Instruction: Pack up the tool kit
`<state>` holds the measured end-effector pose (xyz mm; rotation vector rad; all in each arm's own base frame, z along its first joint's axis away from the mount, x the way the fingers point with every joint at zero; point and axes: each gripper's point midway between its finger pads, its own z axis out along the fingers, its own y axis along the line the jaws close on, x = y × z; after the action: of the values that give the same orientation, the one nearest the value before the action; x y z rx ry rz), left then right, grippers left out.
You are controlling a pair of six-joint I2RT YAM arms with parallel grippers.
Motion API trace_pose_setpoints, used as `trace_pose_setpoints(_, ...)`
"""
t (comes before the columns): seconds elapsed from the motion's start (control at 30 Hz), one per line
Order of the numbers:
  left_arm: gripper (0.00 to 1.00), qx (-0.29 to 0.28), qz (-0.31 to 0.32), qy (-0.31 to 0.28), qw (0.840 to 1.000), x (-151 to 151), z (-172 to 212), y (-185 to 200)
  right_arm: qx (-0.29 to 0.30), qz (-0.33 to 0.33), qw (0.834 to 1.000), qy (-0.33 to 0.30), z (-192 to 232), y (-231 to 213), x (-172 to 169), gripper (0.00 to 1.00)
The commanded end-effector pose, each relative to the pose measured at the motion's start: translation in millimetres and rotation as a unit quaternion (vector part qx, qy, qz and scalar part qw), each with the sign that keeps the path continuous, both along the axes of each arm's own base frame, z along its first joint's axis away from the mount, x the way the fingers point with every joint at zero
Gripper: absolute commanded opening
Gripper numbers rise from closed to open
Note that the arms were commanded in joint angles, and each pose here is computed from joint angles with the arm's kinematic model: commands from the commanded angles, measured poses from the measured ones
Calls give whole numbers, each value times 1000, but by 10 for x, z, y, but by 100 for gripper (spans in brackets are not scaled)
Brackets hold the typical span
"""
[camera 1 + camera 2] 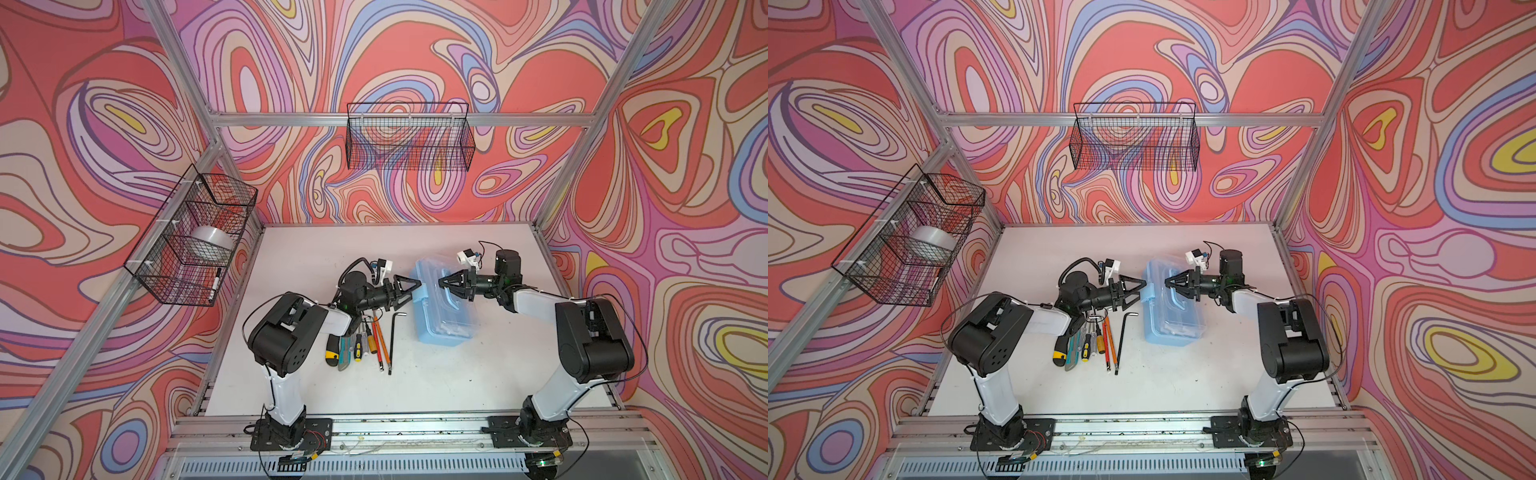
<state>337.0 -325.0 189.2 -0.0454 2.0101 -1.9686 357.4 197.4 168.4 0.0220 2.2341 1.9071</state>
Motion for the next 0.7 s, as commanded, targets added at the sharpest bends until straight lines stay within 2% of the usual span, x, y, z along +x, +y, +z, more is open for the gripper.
trace_pose_setpoints(0.0, 81, -88, -18, -171, 981, -210, 1075, 83, -87, -58, 992, 75, -851, -118, -8, 0)
trace_pose_setpoints(0.1, 81, -81, -13, -169, 982, -175, 1006, 116, -88, -61, 992, 70, -816, -132, 6, 0)
trace_pose_setpoints(0.23, 81, -60, 29, -119, 991, 89, 658, 338, -97, -68, 991, 60, -761, -159, 30, 0)
trace_pose_setpoints(0.33, 80, -32, 69, -63, 995, 317, 259, 534, -106, -75, 991, 33, -572, -172, 77, 0)
trace_pose_setpoints(0.47, 80, 13, 94, -37, 995, 427, -16, 621, -137, -95, 986, 14, -405, -232, 145, 0)
trace_pose_setpoints(0.57, 80, 83, 113, -13, 990, 476, -221, 660, -198, -110, 974, 10, -318, -259, 187, 0)
trace_pose_setpoints(0.67, 82, 137, 117, -12, 984, 474, -266, 674, -254, -116, 960, 6, -315, -210, 205, 0)
